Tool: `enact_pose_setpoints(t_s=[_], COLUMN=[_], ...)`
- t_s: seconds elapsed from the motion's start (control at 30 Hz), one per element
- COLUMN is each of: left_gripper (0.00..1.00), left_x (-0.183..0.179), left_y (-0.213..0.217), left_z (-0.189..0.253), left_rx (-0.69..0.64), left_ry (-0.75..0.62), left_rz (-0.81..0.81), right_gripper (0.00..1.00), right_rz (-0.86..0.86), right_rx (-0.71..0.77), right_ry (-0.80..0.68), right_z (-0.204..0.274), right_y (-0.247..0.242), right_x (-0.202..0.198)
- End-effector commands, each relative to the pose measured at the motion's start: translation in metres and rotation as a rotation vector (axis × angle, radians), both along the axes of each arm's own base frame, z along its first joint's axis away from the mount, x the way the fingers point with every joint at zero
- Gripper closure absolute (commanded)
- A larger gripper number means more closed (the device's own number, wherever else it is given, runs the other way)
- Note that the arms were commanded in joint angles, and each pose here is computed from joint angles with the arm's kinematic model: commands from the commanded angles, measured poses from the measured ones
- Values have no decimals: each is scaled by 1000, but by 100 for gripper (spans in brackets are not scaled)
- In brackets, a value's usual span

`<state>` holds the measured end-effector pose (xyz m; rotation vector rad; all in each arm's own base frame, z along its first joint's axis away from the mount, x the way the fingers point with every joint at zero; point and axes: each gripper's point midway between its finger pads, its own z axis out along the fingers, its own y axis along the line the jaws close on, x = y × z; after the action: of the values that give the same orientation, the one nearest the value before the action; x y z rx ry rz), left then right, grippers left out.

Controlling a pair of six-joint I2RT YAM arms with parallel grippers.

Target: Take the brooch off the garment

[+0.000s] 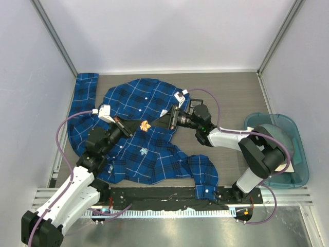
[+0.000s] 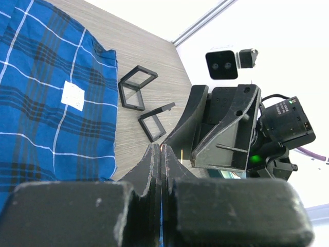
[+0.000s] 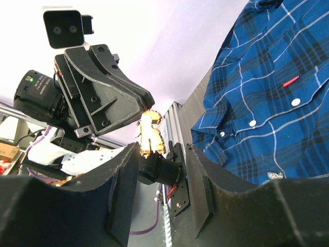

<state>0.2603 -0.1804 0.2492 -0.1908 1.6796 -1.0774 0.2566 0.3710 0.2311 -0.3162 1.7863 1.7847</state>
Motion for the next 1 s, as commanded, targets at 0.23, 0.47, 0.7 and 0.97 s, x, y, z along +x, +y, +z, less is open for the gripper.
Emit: enact_pose_setpoints(t_s=[0.23,0.47,0.7,0.97], left_gripper=[100,100,100,99], left_x=[0,1,1,-1], left_y=[-2,-5,-9,-5], left_z=[21,25,26,7], left_rx=[-70,-100,-113,-18], left_ry=[-62,-68,-67,29], left_rz=[-12,-23,-39,-27], right_gripper=[61,65,84,99], right_rz=[54,77,84,68], right_rx=[91,97,115,93], right_ry=[-26,-22,-35,-61], right_z=[19,17,20,19], right_y=[9,12,15,14], right_x=[-9,-14,-18,-16])
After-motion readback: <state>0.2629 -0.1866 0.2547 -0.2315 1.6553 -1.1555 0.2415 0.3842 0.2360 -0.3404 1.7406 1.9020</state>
